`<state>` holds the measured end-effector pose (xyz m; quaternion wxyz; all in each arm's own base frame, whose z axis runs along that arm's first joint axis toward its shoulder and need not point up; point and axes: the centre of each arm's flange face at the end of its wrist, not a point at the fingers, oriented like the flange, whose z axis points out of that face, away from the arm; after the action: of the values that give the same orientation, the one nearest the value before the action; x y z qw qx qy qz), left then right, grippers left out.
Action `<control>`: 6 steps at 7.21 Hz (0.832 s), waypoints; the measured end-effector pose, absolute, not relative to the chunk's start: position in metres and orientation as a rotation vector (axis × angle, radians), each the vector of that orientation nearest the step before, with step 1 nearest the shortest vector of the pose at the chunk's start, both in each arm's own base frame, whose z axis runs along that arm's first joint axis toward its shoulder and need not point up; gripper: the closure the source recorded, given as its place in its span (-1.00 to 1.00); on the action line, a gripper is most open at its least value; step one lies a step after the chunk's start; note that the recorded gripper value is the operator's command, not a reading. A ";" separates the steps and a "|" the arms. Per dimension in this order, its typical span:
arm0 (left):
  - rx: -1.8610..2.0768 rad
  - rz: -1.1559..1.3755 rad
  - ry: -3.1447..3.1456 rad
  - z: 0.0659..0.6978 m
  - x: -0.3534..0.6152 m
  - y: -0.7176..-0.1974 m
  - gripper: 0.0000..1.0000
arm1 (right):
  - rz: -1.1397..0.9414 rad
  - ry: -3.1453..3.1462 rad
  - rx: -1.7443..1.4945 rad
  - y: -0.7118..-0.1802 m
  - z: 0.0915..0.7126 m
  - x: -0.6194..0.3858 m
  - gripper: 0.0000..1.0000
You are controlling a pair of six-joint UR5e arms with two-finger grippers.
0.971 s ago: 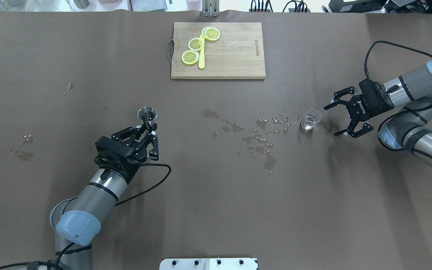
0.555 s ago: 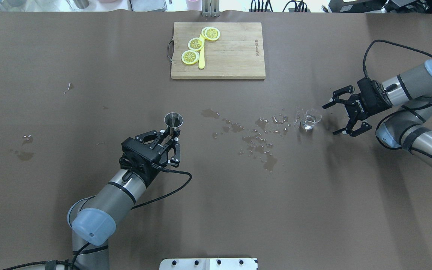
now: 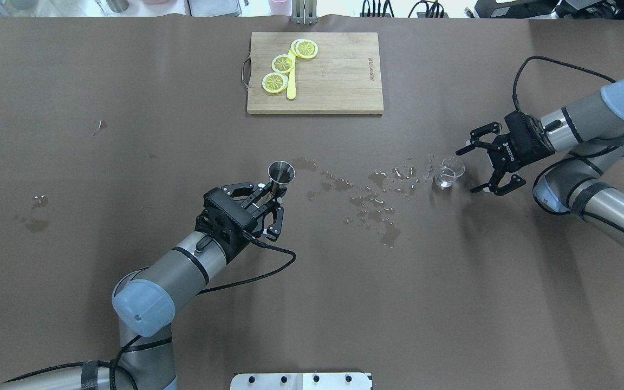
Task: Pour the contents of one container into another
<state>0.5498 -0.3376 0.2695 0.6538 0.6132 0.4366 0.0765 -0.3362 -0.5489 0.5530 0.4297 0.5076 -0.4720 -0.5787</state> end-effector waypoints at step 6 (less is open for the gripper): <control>1.457 0.277 1.079 0.255 0.548 -0.336 1.00 | -1.431 -1.171 1.278 -0.551 0.539 -0.358 -0.92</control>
<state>0.5484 -0.3360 0.2547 0.6082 0.6305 0.4672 0.1200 -0.3581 -0.5512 0.5395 0.4321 0.5127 -0.4698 -0.5743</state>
